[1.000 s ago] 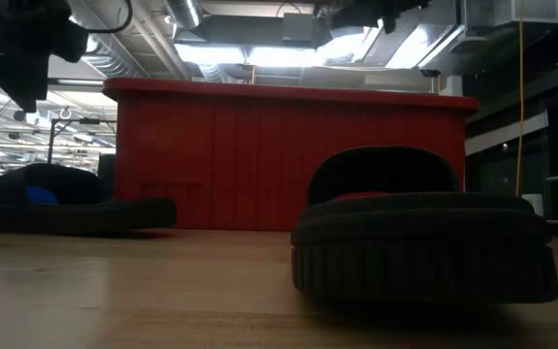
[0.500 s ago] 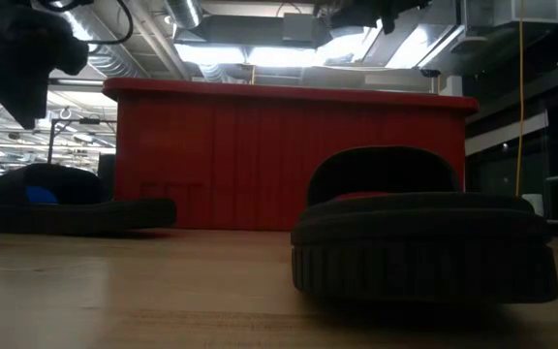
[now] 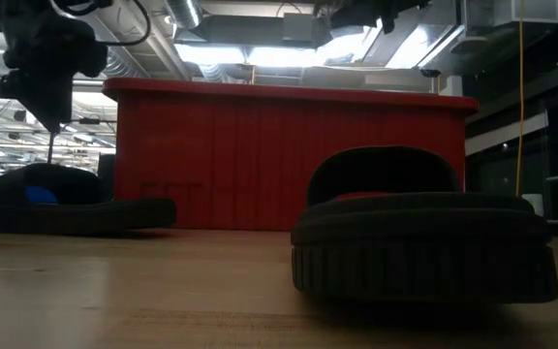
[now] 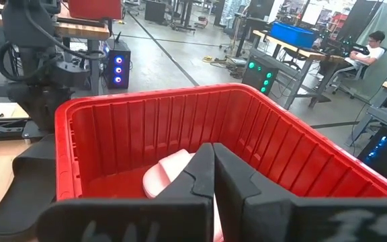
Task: Pick and place slides into bin
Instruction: Put the top black slide into the red bin
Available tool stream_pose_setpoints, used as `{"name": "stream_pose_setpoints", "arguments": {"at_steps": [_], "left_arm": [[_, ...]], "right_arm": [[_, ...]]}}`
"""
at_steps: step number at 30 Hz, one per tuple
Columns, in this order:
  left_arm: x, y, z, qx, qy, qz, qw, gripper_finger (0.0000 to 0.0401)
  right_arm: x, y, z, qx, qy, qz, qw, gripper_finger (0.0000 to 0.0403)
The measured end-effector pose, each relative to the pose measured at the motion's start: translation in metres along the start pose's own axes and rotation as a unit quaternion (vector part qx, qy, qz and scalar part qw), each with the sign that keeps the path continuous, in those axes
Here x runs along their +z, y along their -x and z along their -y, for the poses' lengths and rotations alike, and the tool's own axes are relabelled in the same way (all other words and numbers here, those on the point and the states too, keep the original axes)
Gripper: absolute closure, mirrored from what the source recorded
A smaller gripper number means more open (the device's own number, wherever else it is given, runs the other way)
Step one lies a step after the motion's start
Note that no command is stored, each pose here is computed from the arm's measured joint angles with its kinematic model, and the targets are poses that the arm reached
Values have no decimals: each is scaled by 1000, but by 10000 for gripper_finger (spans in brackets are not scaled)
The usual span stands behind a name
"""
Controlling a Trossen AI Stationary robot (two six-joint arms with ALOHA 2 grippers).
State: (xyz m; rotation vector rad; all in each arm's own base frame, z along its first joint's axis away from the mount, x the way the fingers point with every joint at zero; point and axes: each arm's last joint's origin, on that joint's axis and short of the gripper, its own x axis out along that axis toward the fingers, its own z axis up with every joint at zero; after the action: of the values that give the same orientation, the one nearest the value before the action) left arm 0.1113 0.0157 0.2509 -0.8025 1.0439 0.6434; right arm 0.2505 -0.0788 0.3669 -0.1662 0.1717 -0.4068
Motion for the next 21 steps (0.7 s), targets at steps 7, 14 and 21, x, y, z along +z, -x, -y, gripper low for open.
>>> {"name": "stream_pose_setpoints", "arguments": {"at_steps": [7, 14, 21], "left_arm": [[9, -16, 10, 29, -37, -19, 999, 244], [15, -24, 18, 33, -18, -13, 999, 244], [16, -21, 25, -9, -57, -12, 998, 244]], "right_arm": [[0, 0, 0, 0, 1, -1, 1000, 397], [0, 0, 0, 0, 5, -1, 1000, 397], [-1, 0, 0, 1, 5, -3, 1000, 397]]}}
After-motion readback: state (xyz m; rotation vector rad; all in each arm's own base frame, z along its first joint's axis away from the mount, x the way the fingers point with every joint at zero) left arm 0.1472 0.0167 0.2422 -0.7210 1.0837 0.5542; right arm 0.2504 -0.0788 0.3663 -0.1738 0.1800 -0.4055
